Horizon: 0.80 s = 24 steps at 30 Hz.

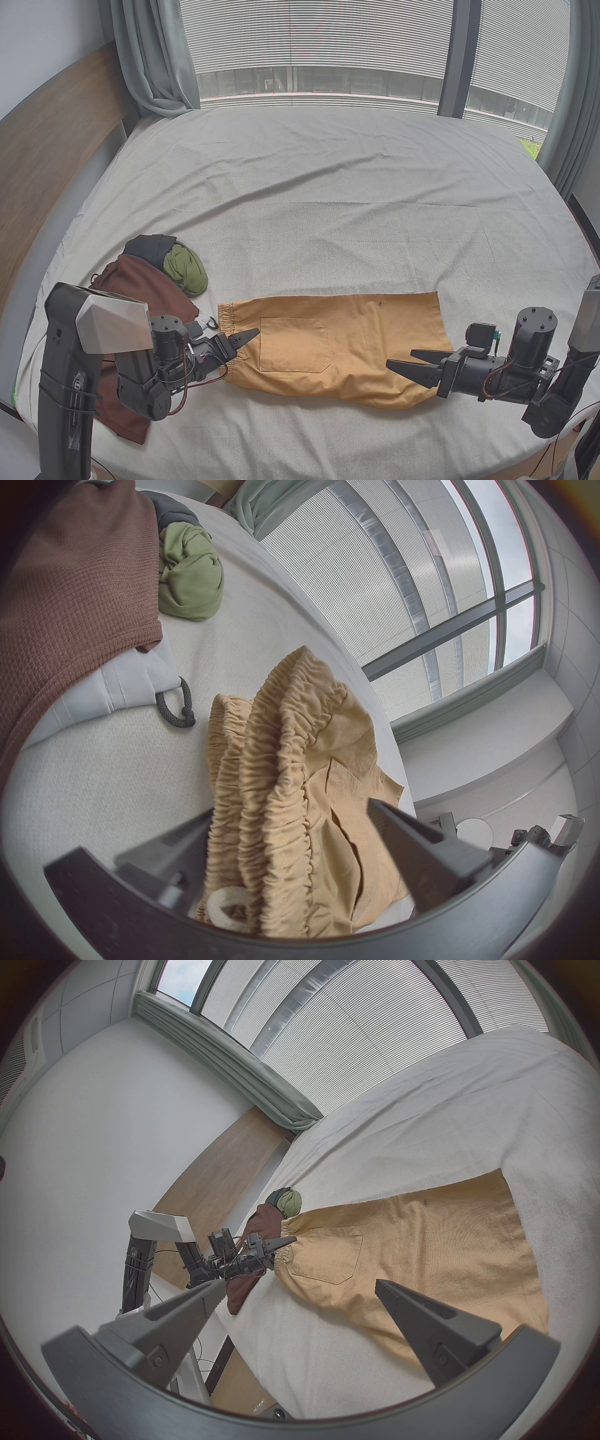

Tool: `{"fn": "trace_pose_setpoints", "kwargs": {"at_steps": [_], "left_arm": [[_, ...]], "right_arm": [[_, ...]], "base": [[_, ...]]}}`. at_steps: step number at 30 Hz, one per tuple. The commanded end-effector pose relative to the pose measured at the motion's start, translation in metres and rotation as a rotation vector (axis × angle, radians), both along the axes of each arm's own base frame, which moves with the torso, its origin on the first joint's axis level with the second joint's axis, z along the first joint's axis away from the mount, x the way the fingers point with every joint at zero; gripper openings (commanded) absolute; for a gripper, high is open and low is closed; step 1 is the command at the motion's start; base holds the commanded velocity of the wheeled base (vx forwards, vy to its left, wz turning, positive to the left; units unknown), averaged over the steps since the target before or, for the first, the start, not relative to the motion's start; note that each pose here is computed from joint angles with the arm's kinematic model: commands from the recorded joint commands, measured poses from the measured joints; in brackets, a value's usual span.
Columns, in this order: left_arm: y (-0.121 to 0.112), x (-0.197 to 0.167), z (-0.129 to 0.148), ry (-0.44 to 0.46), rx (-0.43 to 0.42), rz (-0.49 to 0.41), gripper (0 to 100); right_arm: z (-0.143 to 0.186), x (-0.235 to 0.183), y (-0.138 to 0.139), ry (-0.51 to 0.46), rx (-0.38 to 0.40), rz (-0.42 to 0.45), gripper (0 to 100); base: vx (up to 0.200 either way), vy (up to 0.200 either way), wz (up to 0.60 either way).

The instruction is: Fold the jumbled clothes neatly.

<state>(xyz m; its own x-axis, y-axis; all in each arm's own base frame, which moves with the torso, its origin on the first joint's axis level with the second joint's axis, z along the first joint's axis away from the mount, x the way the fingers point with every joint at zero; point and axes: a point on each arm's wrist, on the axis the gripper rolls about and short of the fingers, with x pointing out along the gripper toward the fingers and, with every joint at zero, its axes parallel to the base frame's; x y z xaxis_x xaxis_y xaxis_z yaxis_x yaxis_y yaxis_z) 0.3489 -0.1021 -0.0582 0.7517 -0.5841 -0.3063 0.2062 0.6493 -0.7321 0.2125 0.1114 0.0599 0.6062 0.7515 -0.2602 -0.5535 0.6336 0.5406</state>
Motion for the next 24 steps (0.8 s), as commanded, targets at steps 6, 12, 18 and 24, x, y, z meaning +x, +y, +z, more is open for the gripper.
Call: {"fn": "trace_pose_setpoints", "kwargs": {"at_steps": [6,12,18,24], "left_arm": [[0.002,-0.009,-0.001,0.032,0.007,-0.002,0],[0.004,-0.012,0.002,0.034,0.009,-0.001,0],[0.011,-0.01,0.015,0.003,0.0,0.021,0],[0.015,-0.01,0.035,-0.041,-0.012,0.027,0]], "right_arm": [[-0.001,0.0,0.0,0.002,-0.003,0.002,100],[-0.001,-0.001,0.0,0.004,-0.003,0.002,100],[-0.001,-0.001,0.0,0.006,-0.005,0.002,100],[-0.002,-0.002,0.001,0.009,-0.006,0.005,100]], "base": [[0.0,0.0,0.0],[0.0,0.0,0.0],[0.0,0.0,0.0],[0.0,0.0,0.0]]}}
